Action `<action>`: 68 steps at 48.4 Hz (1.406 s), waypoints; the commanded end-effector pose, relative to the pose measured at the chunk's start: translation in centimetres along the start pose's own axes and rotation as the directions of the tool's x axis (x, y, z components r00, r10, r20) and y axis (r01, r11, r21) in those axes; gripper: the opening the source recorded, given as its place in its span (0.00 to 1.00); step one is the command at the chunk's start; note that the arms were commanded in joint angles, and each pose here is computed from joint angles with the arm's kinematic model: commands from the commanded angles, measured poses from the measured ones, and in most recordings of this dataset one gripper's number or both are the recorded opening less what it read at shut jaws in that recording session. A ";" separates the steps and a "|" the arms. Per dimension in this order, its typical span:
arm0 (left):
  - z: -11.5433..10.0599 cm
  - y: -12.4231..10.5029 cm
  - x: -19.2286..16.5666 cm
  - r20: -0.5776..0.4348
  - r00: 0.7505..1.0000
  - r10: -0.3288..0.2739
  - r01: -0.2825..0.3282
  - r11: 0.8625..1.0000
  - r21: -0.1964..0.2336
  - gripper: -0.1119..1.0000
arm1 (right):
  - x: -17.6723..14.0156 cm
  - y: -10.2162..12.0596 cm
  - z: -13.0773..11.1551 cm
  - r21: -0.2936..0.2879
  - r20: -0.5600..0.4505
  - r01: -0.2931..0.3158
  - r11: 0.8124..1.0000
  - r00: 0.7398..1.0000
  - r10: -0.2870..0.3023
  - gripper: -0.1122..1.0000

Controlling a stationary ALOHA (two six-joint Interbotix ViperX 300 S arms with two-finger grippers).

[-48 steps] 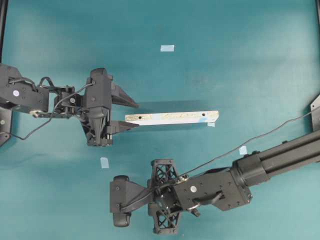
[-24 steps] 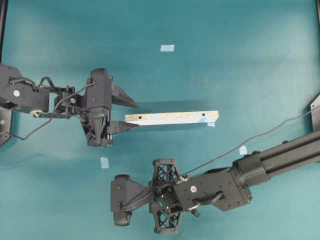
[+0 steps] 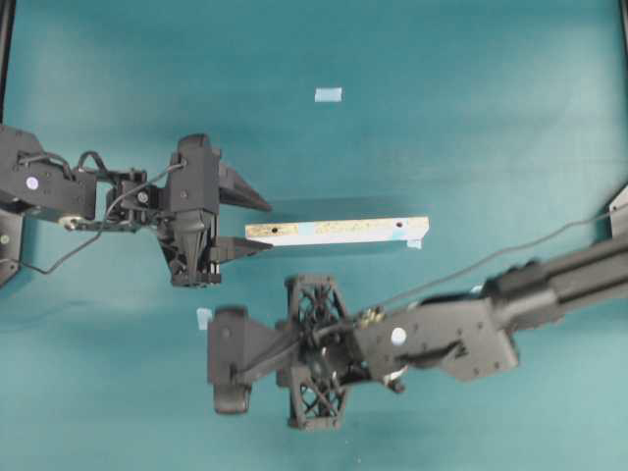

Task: Move the wooden board into place and insert the rod into its hole.
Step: 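Carry the dowel with the right gripper over the board's hole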

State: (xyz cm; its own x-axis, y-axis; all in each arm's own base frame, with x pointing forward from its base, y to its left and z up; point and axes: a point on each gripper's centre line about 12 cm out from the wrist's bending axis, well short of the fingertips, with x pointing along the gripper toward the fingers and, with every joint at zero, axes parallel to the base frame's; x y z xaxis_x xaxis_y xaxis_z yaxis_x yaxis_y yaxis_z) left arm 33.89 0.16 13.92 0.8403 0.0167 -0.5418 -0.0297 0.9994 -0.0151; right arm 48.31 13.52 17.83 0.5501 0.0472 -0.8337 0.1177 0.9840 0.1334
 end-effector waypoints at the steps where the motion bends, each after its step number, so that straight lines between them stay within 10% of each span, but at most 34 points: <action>1: 0.7 -0.2 -0.1 0.024 1.000 -0.004 0.004 1.000 0.001 0.65 | -3.7 -0.2 2.1 0.010 0.101 -0.041 0.999 0.994 0.040 0.21; 37: 0.4 -0.2 0.1 0.011 1.000 -0.005 0.005 1.000 0.002 0.65 | -11.4 -6.1 0.9 -0.001 0.542 -0.252 0.968 0.813 0.212 0.21; 68: 0.5 -0.2 2.4 -0.011 1.000 -0.003 0.003 1.000 0.003 0.65 | -12.7 -13.1 -3.3 0.053 0.660 -0.234 0.971 0.738 0.142 0.21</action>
State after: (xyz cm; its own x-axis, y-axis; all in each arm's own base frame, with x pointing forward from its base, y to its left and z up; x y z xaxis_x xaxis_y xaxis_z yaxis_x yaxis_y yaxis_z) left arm 35.14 0.10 12.30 0.8172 0.0154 -0.5762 -0.0287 0.9995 -0.0139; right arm 37.37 1.11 23.63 0.9503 0.0666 -0.3041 0.0463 0.9357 0.3497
